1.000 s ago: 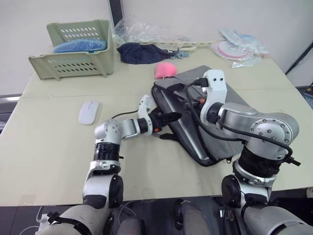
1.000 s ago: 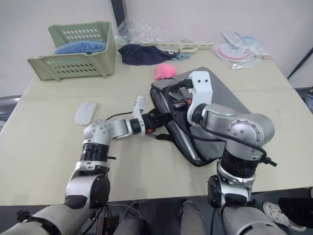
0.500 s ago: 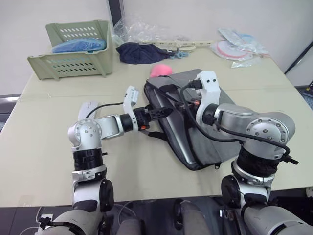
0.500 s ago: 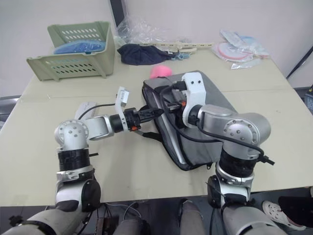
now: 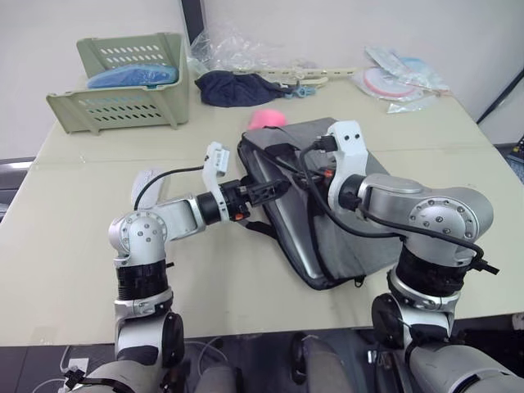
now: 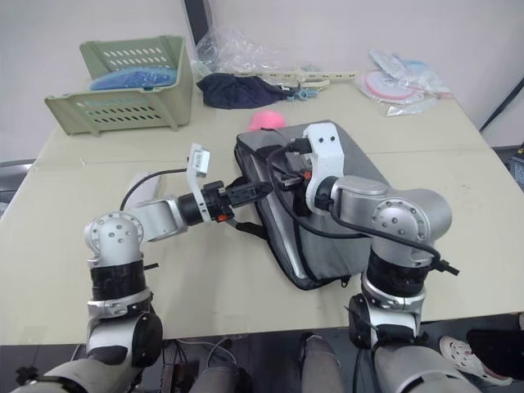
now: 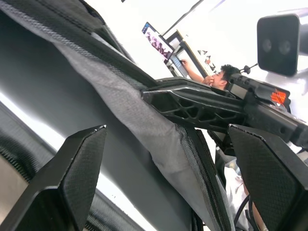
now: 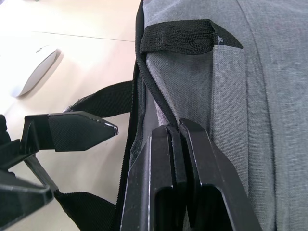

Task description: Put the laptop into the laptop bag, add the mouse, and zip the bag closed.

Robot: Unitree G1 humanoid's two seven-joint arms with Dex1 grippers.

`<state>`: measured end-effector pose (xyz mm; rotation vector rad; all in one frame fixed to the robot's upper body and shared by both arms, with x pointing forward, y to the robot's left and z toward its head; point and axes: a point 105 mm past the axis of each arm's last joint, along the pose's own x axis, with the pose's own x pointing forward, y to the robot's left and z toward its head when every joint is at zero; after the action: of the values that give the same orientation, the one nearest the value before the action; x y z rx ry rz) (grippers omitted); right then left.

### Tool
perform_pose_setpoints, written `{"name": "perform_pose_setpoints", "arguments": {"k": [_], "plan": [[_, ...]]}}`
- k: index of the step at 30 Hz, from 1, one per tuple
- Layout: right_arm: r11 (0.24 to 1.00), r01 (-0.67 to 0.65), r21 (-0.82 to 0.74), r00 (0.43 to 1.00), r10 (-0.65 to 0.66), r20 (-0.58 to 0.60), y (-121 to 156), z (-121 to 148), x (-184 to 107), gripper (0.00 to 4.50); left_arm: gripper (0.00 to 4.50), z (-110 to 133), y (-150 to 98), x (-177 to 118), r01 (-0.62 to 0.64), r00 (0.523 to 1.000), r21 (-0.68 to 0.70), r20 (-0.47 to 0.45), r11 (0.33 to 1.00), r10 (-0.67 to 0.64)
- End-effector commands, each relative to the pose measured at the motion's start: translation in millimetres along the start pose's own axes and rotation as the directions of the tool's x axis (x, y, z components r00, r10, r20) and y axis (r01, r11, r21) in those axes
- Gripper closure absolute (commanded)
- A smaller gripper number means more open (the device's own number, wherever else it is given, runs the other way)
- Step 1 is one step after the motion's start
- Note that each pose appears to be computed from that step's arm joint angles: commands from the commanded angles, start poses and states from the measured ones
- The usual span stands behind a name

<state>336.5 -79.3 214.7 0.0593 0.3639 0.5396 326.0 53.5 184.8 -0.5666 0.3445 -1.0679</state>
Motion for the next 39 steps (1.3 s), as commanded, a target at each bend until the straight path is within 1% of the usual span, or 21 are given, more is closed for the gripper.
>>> {"name": "perform_pose_setpoints", "arguments": {"k": [1, 5, 7, 10, 16, 22, 25, 28, 31, 32, 34, 35, 37, 38, 39], "plan": [[0.998, 0.056, -0.003, 0.998, -0.056, 0.03, -9, 6, -6, 4.5, 0.15, 0, -1, 0, 0.015, 0.999, 0.048, 0.03, 0.999, -0.017], [0.999, 0.051, -0.005, 0.998, -0.05, 0.04, -7, 8, -6, 4.5, 0.15, -21, 11, 9, 0.004, 1.0, 0.02, 0.015, 1.0, -0.005], [0.999, 0.049, -0.007, 0.998, -0.049, 0.041, -6, 8, -6, 4.5, 0.15, -25, 15, 12, -0.002, 1.0, 0.02, 0.019, 1.0, 0.002], [0.999, 0.046, -0.007, 0.998, -0.046, 0.044, -5, 9, -5, 4.5, 0.15, -25, 21, 19, -0.017, 0.999, 0.039, 0.038, 0.999, 0.015], [0.999, 0.044, -0.006, 0.998, -0.043, 0.045, -3, 9, -4, 4.5, 0.15, -12, 7, 25, 0.037, 0.996, 0.086, 0.081, 0.996, -0.044], [0.999, 0.045, -0.004, 0.998, -0.045, 0.044, -4, 8, -5, 4.5, 0.15, 9, -6, 9, 0.039, 0.993, 0.173, 0.099, 0.984, -0.057], [0.999, 0.049, 0.0, 0.998, -0.049, 0.038, -6, 6, -5, 4.5, 0.15, 20, -18, -14, 0.046, 0.995, 0.234, 0.08, 0.971, -0.066], [0.999, 0.053, 0.003, 0.998, -0.053, 0.032, -8, 4, -5, 4.5, 0.15, 25, -23, -32, 0.032, 0.997, 0.269, 0.059, 0.963, -0.05], [0.998, 0.059, -0.006, 0.998, -0.059, 0.026, -12, 5, -6, 4.5, 0.15, 36, -34, -69, 0.026, 0.999, 0.327, 0.013, 0.945, -0.032], [0.998, 0.06, -0.008, 0.998, -0.06, 0.025, -13, 5, -6, 4.5, 0.15, 39, -38, -77, 0.026, 1.0, 0.343, -0.001, 0.939, -0.028], [0.998, 0.058, -0.019, 0.998, -0.058, 0.023, -14, 6, -8, 4.5, 0.15, 51, -46, -96, 0.026, 1.0, 0.382, -0.013, 0.924, -0.023], [0.998, 0.056, -0.027, 0.998, -0.055, 0.021, -15, 6, -8, 4.5, 0.15, 64, -50, -110, 0.006, 1.0, 0.407, 0.006, 0.913, -0.009], [0.998, 0.048, -0.039, 0.999, -0.048, 0.013, -15, 6, -9, 3.7, 0.09, 89, -56, -133, -0.045, 0.998, 0.452, 0.059, 0.891, 0.021], [0.998, 0.037, -0.044, 0.999, -0.037, 0.008, -15, 5, -9, 3.56, 0.09, 100, -58, -142, -0.076, 0.995, 0.471, 0.086, 0.879, 0.04], [0.998, 0.029, -0.047, 1.0, -0.029, 0.005, -14, 5, -9, 3.08, 0.09, 110, -60, -147, -0.099, 0.993, 0.488, 0.109, 0.867, 0.052]]}}
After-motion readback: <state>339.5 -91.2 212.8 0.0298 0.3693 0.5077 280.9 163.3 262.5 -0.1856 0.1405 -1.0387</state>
